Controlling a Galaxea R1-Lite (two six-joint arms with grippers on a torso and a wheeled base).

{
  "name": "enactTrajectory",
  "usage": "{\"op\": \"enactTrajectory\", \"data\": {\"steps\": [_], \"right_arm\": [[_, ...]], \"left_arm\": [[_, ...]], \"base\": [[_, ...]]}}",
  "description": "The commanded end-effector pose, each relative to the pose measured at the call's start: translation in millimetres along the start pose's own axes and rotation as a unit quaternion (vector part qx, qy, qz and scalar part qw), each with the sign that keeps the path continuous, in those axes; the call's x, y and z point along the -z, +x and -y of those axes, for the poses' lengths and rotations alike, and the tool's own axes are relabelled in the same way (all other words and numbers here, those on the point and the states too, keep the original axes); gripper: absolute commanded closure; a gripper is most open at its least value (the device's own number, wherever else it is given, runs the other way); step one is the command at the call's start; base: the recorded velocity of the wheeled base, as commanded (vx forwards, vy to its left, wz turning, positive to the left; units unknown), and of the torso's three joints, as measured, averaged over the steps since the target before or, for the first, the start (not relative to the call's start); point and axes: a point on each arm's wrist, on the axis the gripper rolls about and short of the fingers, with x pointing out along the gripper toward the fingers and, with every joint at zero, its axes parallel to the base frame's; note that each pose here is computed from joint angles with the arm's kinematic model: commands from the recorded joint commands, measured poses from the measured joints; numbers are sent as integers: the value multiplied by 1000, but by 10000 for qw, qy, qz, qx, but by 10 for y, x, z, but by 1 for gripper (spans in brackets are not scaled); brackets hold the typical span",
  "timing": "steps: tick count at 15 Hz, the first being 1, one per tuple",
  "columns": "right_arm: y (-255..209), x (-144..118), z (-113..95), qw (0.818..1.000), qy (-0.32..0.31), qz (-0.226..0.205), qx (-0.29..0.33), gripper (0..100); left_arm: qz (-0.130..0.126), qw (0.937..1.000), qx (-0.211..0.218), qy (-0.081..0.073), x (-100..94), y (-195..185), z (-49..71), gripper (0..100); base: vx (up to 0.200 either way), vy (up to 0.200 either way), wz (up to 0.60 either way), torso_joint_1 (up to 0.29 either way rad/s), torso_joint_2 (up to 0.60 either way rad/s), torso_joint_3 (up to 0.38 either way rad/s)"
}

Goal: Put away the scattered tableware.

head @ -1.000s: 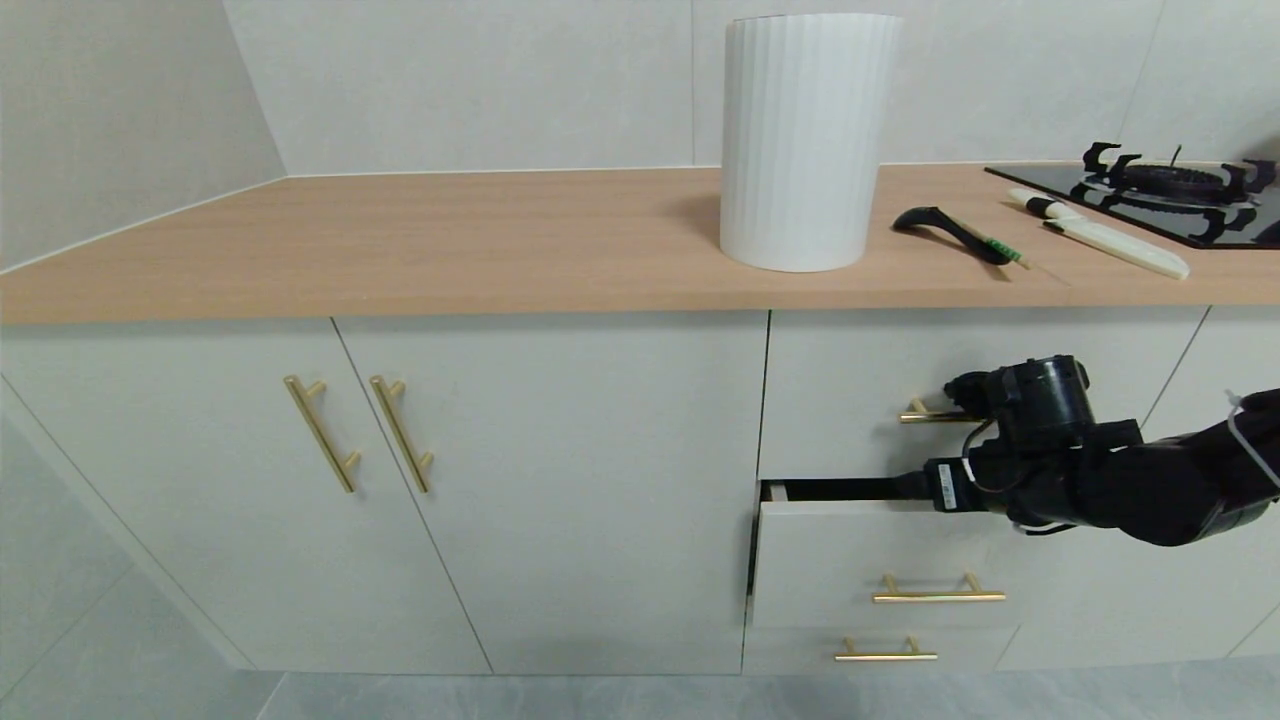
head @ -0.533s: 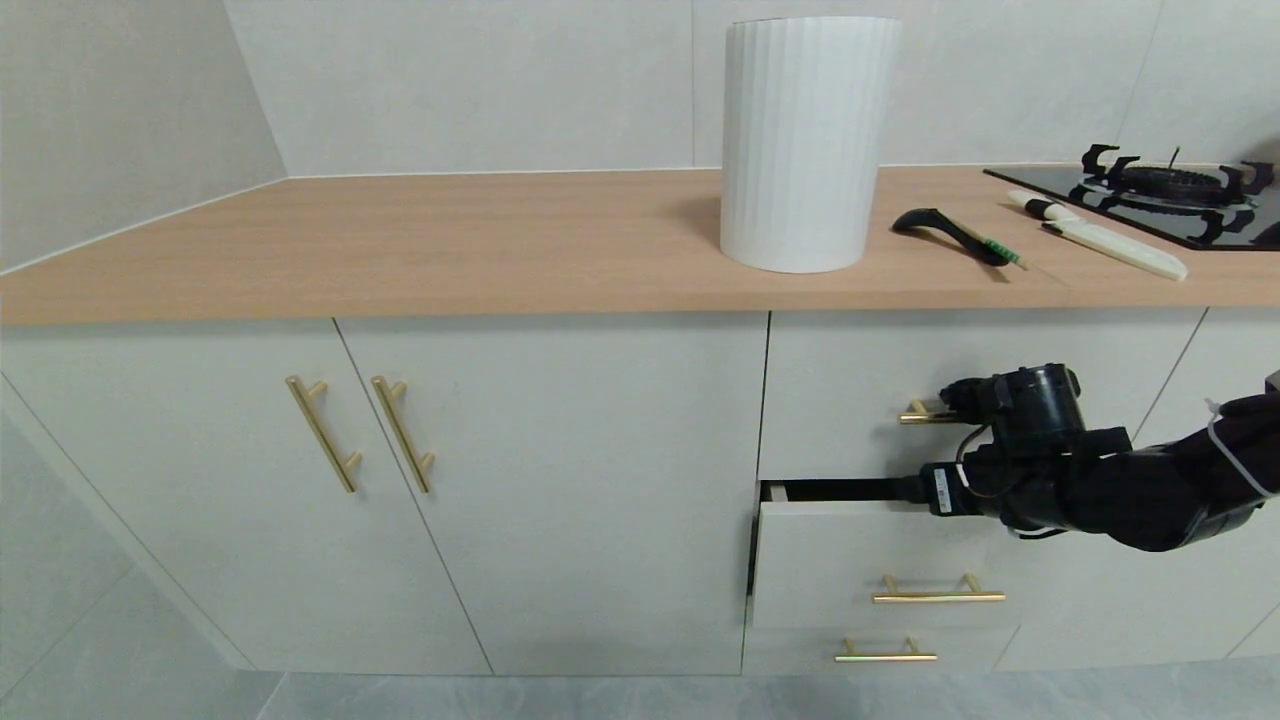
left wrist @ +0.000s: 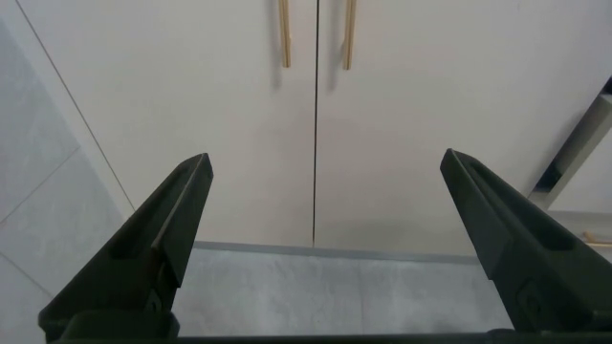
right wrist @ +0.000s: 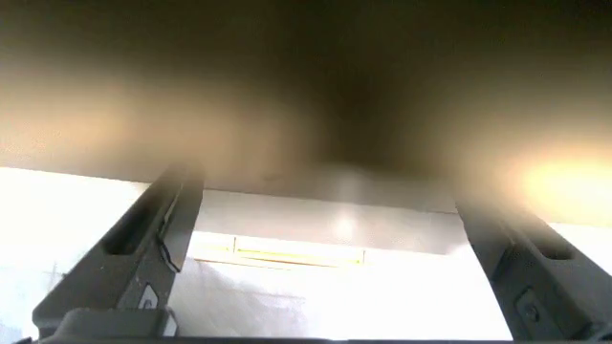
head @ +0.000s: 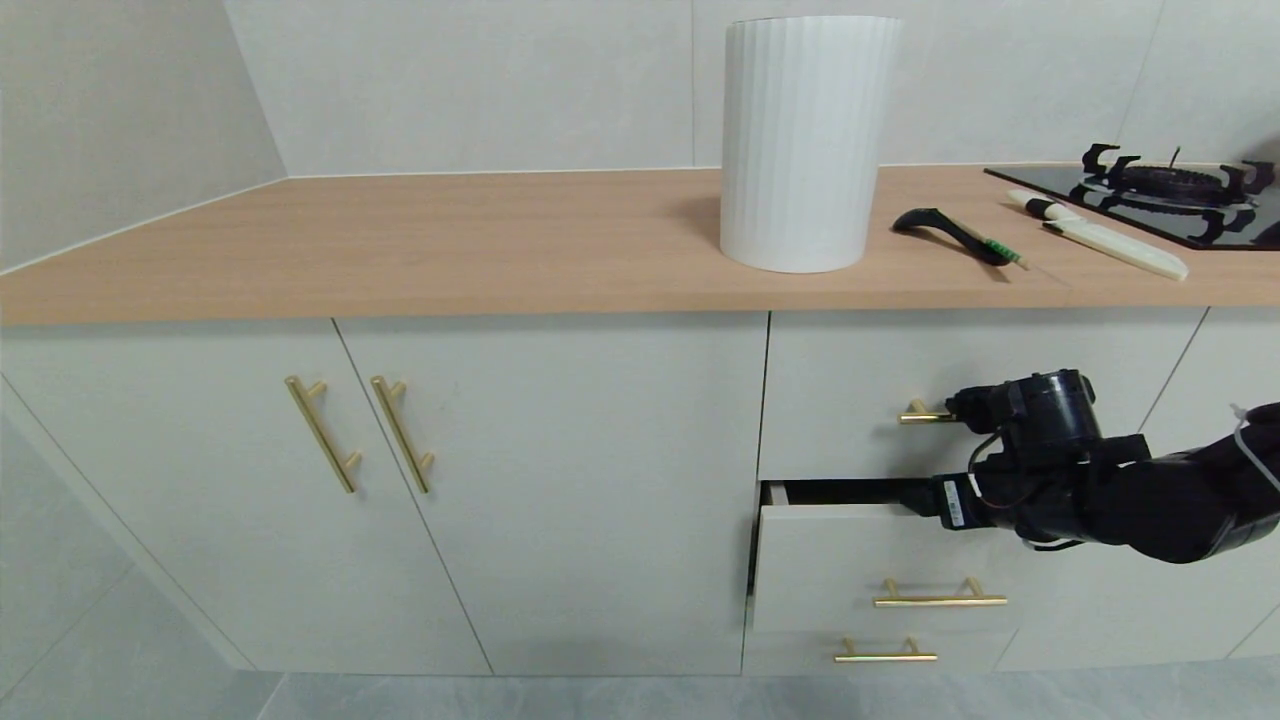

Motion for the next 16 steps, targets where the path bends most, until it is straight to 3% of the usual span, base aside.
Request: {"op": "enactTrajectory", "data": {"steps": [1,5,9,16], "right_arm": [[-23,28,-1,10000,-23,-65,-5,0],[-122,55,0,9995,-210,-230,-16,0],[-289,262,-110,9982,-370,-438,-181,0],[-667,501,-38,9979,-379,-480,-210,0]], "left_arm": [[-2,10000,-2,-1,-2,0,0,0],[-9,10000,-2,0,2,2,0,0],[-9,10000,-2,0,2,2,0,0],[-9,10000,-2,0,2,2,0,0]], "base": [[0,0,0,0,0,0],[0,0,0,0,0,0],[0,0,0,0,0,0],[0,0,0,0,0,0]]}}
